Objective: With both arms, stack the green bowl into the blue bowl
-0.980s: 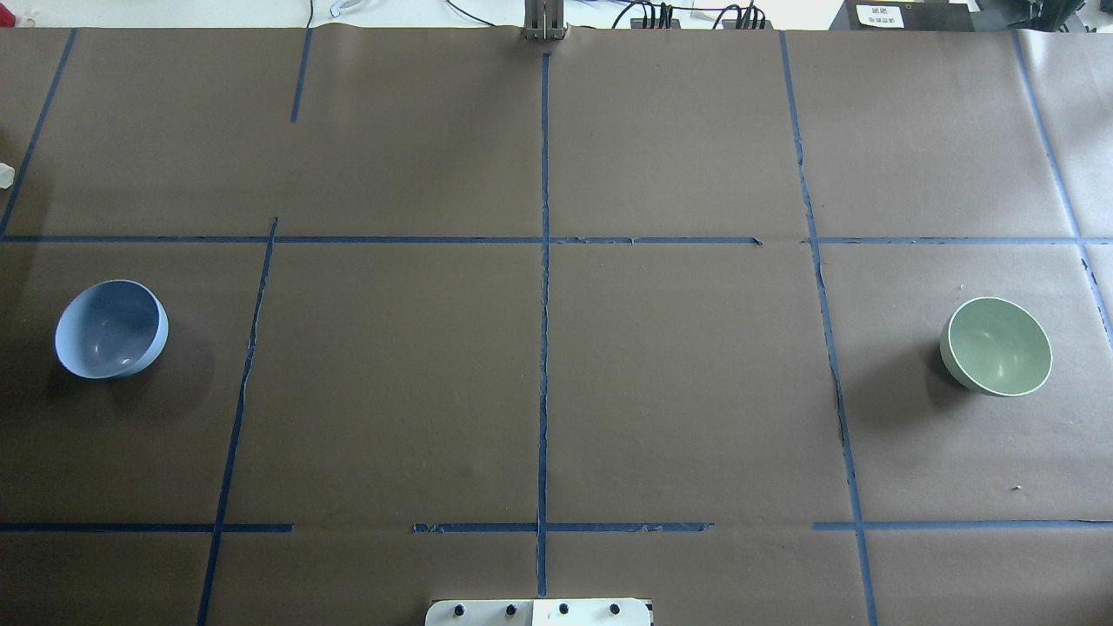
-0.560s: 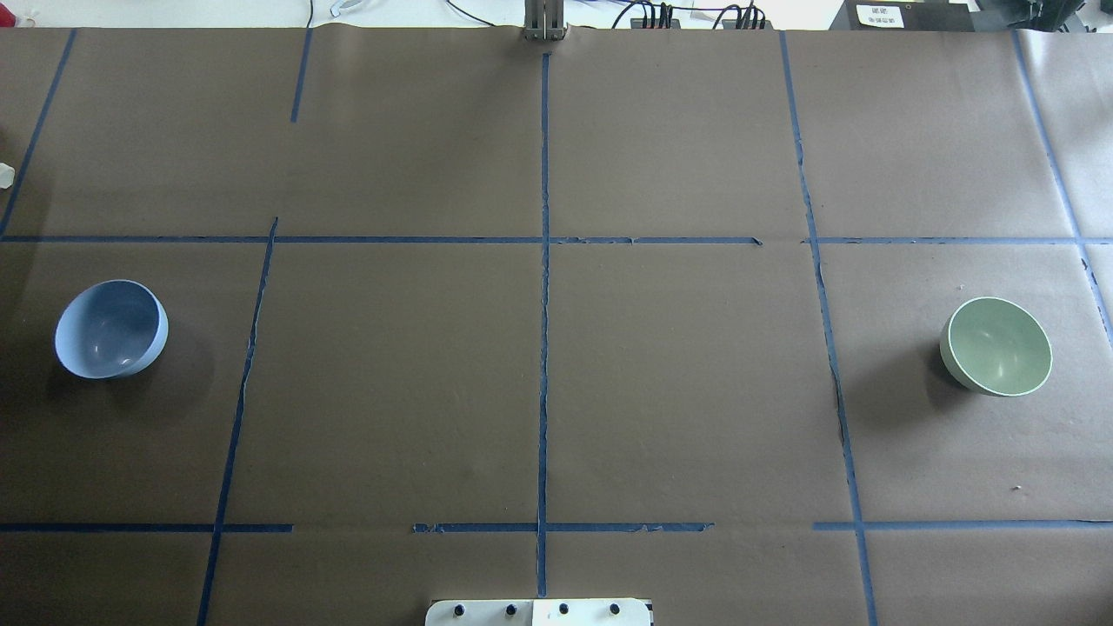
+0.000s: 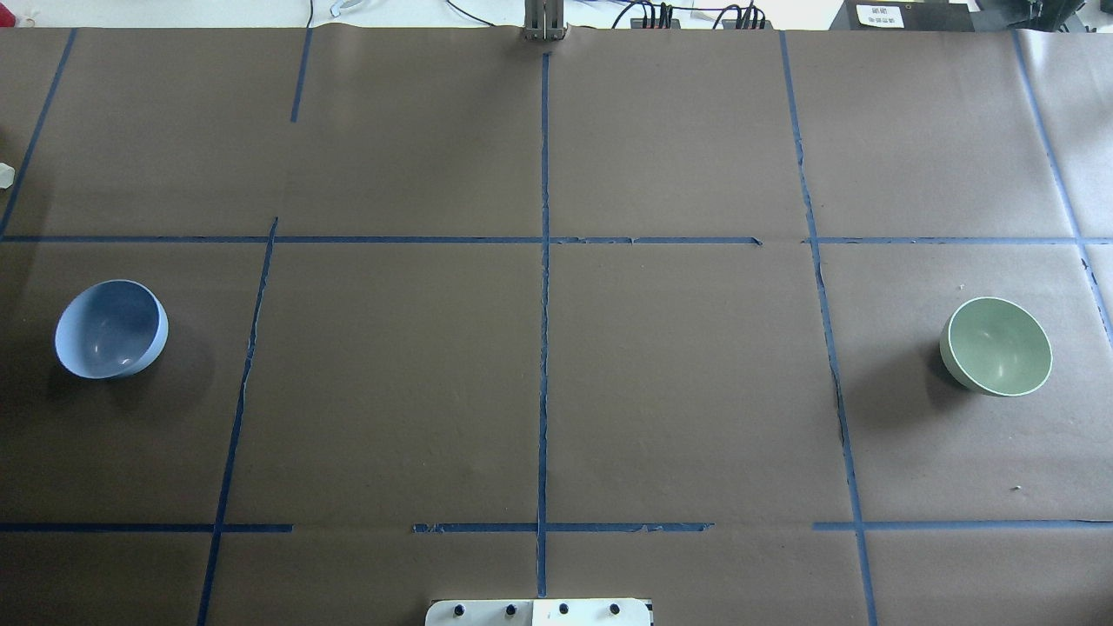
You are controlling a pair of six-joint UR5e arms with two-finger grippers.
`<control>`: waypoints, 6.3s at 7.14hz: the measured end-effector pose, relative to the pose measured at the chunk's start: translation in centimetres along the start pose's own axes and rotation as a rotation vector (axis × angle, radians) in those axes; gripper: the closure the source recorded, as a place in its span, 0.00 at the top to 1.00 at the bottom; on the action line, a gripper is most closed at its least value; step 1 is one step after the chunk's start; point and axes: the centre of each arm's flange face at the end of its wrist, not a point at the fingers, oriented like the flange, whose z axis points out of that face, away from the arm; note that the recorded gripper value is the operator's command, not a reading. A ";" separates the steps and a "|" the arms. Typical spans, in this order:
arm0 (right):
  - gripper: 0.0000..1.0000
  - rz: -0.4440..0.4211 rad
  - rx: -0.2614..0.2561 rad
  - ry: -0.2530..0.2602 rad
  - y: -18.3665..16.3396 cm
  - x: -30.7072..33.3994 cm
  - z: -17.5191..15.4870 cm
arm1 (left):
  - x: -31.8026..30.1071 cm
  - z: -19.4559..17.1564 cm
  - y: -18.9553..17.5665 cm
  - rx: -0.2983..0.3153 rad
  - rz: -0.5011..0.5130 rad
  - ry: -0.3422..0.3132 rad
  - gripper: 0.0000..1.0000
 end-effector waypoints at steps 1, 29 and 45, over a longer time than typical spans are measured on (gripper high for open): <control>1.00 -0.012 0.011 -0.002 -0.6 -0.5 -0.5 | 3.5 1.3 -0.4 0.031 -0.024 0.030 1.00; 1.00 0.066 0.030 -0.117 -3.2 -6.5 2.0 | 71.6 19.4 7.0 0.004 -0.328 0.155 0.46; 0.10 0.106 0.015 -0.086 0.2 -10.5 20.4 | 55.5 1.6 -0.4 -0.056 -0.363 0.178 1.00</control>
